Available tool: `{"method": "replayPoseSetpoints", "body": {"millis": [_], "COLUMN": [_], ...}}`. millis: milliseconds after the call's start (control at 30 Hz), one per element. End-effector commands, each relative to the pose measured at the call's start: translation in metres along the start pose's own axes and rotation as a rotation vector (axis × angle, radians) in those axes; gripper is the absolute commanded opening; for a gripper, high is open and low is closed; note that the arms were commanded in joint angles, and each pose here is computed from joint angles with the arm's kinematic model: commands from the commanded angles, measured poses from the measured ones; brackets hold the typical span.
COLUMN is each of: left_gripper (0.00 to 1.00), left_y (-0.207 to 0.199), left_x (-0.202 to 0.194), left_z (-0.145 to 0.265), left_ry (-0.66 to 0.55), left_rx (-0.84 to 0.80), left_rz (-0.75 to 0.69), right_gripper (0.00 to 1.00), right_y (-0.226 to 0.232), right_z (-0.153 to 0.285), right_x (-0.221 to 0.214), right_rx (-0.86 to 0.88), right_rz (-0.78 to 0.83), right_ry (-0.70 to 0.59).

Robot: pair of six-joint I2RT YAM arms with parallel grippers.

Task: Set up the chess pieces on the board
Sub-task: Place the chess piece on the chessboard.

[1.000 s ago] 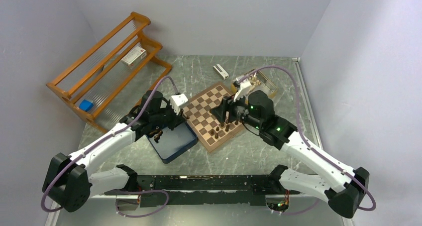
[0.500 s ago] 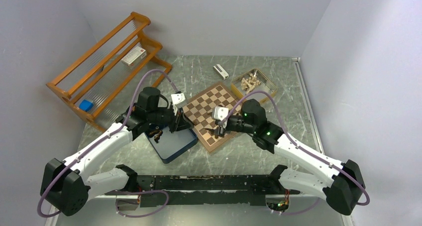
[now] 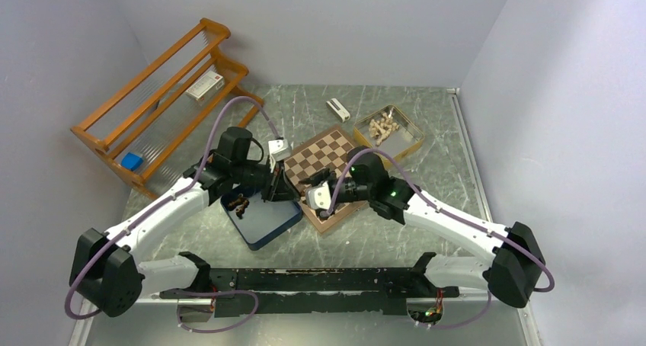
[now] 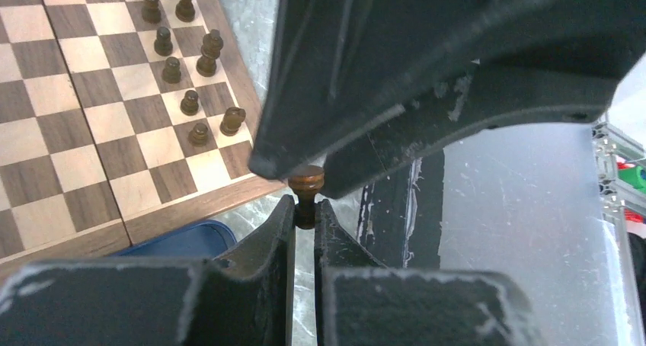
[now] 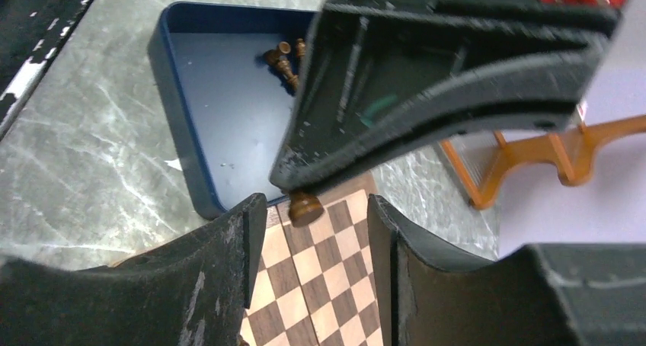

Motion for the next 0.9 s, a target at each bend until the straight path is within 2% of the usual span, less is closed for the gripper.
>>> {"method": "replayPoseSetpoints", "body": {"millis": [0, 233, 433, 533, 700, 767, 867], "left_gripper": [0.05, 0.05, 0.05, 0.05, 0.05, 0.05, 0.10], "left_y": [-0.006, -0.008, -0.010, -0.011, -0.010, -0.010, -0.008], "left_x": [0.010, 0.018, 0.023, 0.023, 0.026, 0.029, 0.034], "left_z": [-0.001, 0.000, 0.001, 0.001, 0.002, 0.002, 0.003], "left_ry": [0.003, 0.003, 0.004, 0.013, -0.002, -0.018, -0.049], "left_rx": [-0.066, -0.087, -0.103, -0.103, -0.091, -0.074, -0.010], "left_rz": [0.018, 0.035, 0.033, 0.033, 0.045, 0.058, 0.095], "right_gripper": [0.52, 0.38, 0.34, 0.27, 0.04, 0.00, 0.00], "right_y": [0.006, 0.015, 0.021, 0.020, 0.013, 0.010, 0.007], "right_z": [-0.002, -0.001, -0.003, -0.001, 0.000, -0.001, -0.001], "right_x": [0.009, 0.006, 0.002, 0.003, 0.005, 0.005, 0.007], "right_rx": [0.005, -0.016, -0.044, -0.074, -0.150, -0.169, -0.207], "right_rz": [0.116, 0.151, 0.172, 0.176, 0.134, 0.103, 0.065], "right_ry": [-0.010, 0.054, 0.125, 0.140, 0.135, 0.138, 0.126]}}
Point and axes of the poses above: each gripper's point midway between its finger pads, its own z axis back along the fingers, its own y axis along the line the jaws close on, x = y × z, the point moved 6 cm from there along z, back along the fingers, and after that the axes turned 5 degrees about -z, right-handed, at the moved point
